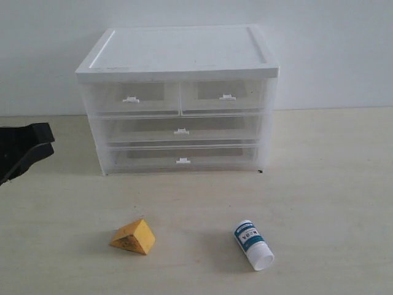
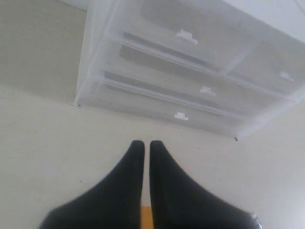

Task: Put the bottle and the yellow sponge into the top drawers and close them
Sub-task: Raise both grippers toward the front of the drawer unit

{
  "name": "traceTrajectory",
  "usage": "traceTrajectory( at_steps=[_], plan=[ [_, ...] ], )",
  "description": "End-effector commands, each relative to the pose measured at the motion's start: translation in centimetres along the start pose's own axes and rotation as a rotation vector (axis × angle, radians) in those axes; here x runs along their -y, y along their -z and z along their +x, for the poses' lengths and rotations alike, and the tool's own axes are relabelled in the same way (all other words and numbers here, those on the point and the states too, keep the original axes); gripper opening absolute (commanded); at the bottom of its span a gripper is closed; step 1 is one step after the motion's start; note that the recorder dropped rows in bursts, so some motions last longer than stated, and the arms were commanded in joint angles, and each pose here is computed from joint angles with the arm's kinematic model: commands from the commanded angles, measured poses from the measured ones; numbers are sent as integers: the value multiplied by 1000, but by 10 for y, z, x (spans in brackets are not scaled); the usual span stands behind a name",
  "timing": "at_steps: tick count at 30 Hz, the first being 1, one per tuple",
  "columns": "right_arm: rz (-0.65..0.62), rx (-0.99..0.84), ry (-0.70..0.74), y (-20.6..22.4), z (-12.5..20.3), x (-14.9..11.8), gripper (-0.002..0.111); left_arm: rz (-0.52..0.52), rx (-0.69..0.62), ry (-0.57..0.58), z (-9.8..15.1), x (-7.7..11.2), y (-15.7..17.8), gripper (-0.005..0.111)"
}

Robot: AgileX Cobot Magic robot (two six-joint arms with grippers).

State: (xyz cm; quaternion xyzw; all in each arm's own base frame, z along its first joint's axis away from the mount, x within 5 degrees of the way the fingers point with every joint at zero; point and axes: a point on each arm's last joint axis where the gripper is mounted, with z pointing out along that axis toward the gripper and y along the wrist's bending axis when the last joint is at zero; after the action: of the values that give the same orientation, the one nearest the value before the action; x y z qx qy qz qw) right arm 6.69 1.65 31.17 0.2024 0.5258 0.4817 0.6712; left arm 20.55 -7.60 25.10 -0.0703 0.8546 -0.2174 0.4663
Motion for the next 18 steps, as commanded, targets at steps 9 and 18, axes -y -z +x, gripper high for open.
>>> traceTrajectory(
  at_steps=[9, 18],
  plan=[
    [411, -577, 365, -121, 55, 36, 0, -111, -164, -70, 15, -9, -28, 4],
    [430, -1083, 677, -162, 143, 65, 0, -33, -225, -206, 30, 12, -29, 4]
  ],
)
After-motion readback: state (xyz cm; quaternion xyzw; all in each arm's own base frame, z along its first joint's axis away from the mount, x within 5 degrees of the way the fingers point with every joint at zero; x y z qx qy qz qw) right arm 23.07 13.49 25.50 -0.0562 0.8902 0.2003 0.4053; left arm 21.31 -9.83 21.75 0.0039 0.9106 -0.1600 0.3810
